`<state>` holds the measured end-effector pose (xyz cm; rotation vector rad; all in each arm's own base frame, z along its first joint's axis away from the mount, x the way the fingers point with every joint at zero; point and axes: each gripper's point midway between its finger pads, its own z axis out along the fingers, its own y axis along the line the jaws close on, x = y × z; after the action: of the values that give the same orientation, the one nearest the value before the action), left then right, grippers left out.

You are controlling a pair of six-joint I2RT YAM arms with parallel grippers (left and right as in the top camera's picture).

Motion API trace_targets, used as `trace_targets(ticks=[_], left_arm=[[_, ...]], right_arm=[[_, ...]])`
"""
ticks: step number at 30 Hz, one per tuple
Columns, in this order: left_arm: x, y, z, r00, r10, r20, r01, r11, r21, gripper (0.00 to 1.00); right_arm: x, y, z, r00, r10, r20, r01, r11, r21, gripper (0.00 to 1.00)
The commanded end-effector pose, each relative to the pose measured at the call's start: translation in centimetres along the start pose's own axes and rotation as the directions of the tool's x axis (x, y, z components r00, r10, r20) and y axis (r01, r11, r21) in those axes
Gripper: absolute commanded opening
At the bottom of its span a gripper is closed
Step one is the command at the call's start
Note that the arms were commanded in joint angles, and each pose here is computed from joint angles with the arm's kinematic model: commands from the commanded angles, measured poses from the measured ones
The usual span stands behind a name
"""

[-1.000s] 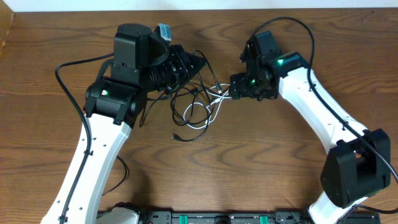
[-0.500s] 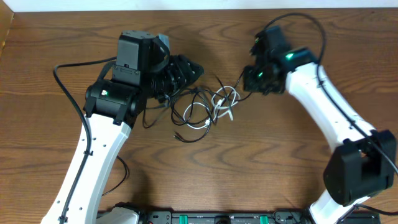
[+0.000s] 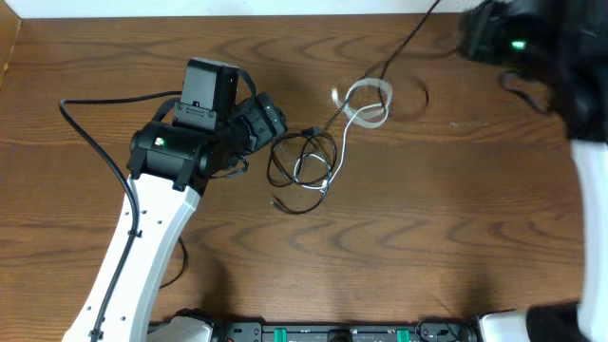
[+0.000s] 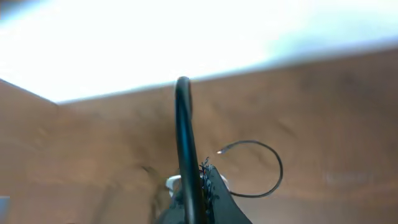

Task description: Untangle cables

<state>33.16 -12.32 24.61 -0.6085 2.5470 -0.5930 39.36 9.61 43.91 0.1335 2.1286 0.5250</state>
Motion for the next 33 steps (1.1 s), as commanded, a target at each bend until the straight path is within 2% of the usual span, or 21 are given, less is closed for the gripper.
trace_targets(ticks=[1,4,8,12,17,19,22,23,25,27,30,33], left_arm=[[-0.7,0.3,-0.1,1.000,0.014,0.026,-0.013,1.000,-0.027,0.85],[-0.3,0.1,0.3,1.000,0.012,-0.003,-0.012,1.000,-0.012,0.85],[0.5,-0.6,0.7,0.998,0.010,-0.056,-0.009,1.000,0.026,0.85],[1.5,-1.5,0.9,0.993,0.012,-0.120,-0.002,0.997,0.077,0.85],[2.4,-2.2,0.9,0.988,0.029,-0.152,-0.013,0.995,0.102,0.87],[2.8,-2.4,0.9,0.986,0.038,-0.161,-0.021,0.995,0.102,0.87],[3.3,-2.6,0.9,0.984,0.048,-0.170,-0.031,0.994,0.102,0.86],[3.3,-2.6,0.9,0.984,0.048,-0.169,-0.031,0.994,0.101,0.86],[3.0,-2.2,1.0,0.987,0.050,-0.153,-0.038,0.996,0.083,0.86],[2.6,-1.4,1.1,0.991,0.048,-0.127,-0.044,0.998,0.038,0.86],[2.2,0.4,1.2,0.995,0.040,-0.095,-0.045,0.997,-0.056,0.86],[2.2,2.3,1.5,0.996,0.037,-0.078,-0.047,0.989,-0.139,0.86]], right_arm=[[-2.5,1.9,-4.9,0.991,-0.025,0.133,0.032,0.998,-0.052,0.01],[-3.3,2.7,-7.5,0.979,-0.034,0.200,0.051,0.996,-0.076,0.01],[-2.6,2.5,-8.1,0.983,-0.032,0.180,0.045,0.997,-0.069,0.01],[-1.2,1.4,-5.9,0.995,-0.020,0.100,0.022,0.999,-0.029,0.02],[1.1,-0.8,-1.9,0.999,0.008,-0.032,-0.006,0.999,0.048,0.10],[2.2,-1.6,-0.4,0.995,0.022,-0.095,-0.015,0.997,0.074,0.20],[4.2,-2.9,1.7,0.980,0.049,-0.194,-0.026,0.993,0.118,0.44],[4.9,-3.3,2.4,0.972,0.059,-0.226,-0.029,0.991,0.133,0.54],[6.5,-4.1,3.4,0.952,0.081,-0.295,-0.033,0.986,0.164,0.82],[8.4,-4.7,4.2,0.921,0.106,-0.374,-0.035,0.981,0.190,0.98],[11.6,-5.0,5.0,0.853,0.121,-0.507,-0.019,0.979,0.202,0.99],[15.3,-4.9,5.5,0.753,0.118,-0.648,0.021,0.979,0.204,0.99]])
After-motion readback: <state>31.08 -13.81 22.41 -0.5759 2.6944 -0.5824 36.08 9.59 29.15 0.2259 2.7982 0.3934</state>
